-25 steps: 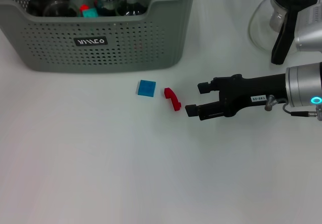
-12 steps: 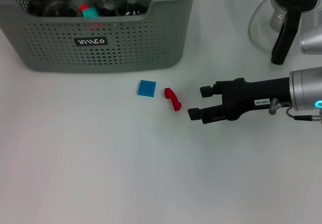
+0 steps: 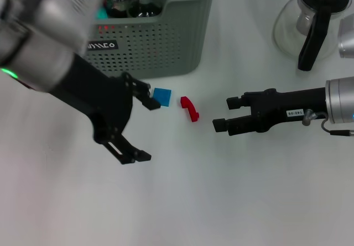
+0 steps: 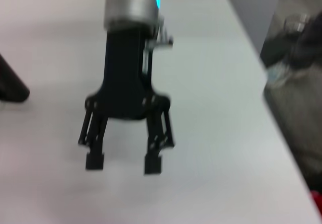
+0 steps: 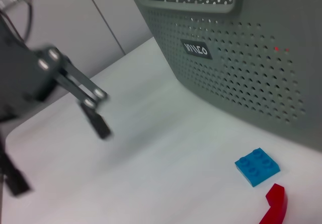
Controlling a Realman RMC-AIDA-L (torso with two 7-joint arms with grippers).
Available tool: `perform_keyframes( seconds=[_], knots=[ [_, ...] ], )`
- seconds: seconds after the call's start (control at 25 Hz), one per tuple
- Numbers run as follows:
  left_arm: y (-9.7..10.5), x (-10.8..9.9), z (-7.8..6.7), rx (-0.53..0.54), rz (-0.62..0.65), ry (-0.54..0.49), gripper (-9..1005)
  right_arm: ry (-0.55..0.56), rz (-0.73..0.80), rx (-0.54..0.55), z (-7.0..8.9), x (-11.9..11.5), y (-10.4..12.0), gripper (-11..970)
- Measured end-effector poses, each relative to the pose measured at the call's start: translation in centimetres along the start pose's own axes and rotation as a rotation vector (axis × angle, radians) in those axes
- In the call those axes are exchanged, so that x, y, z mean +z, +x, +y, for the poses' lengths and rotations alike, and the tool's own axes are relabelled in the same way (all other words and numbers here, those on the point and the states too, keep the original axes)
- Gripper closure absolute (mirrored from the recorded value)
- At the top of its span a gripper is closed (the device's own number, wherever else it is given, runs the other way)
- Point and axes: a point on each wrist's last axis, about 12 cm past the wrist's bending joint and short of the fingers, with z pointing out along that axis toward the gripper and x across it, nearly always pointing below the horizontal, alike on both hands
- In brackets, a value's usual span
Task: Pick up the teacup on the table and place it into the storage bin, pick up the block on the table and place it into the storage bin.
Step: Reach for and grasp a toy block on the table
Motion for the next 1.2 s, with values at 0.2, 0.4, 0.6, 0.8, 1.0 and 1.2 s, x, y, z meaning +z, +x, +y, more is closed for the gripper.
perform_keyframes(
  seconds=[0.2,0.4,0.6,0.8,1.0,1.2],
  knots=[
    [0.0,3.8,1.3,0.033,0.12,-0.028,42,-0.001,-0.002,0.002,0.0,0.1,0.0,55],
    [0.3,6.6,3.1,0.056,0.182,-0.098,49,-0.012,-0.001,0.004,0.2,0.3,0.0,55],
    [0.7,7.8,4.6,0.041,0.227,-0.123,56,-0.045,0.006,0.017,0.6,0.0,0.5,55],
    [0.3,8.8,5.5,0.051,0.259,-0.151,62,-0.061,0.01,0.053,0.7,-0.7,1.2,55],
    [-0.1,9.4,6.1,0.035,0.273,-0.153,69,-0.057,0.008,0.062,0.7,-0.9,1.5,55],
    [-0.3,9.9,6.7,0.014,0.297,-0.152,76,-0.05,-0.001,0.066,0.6,-1.1,1.5,56]
  ],
)
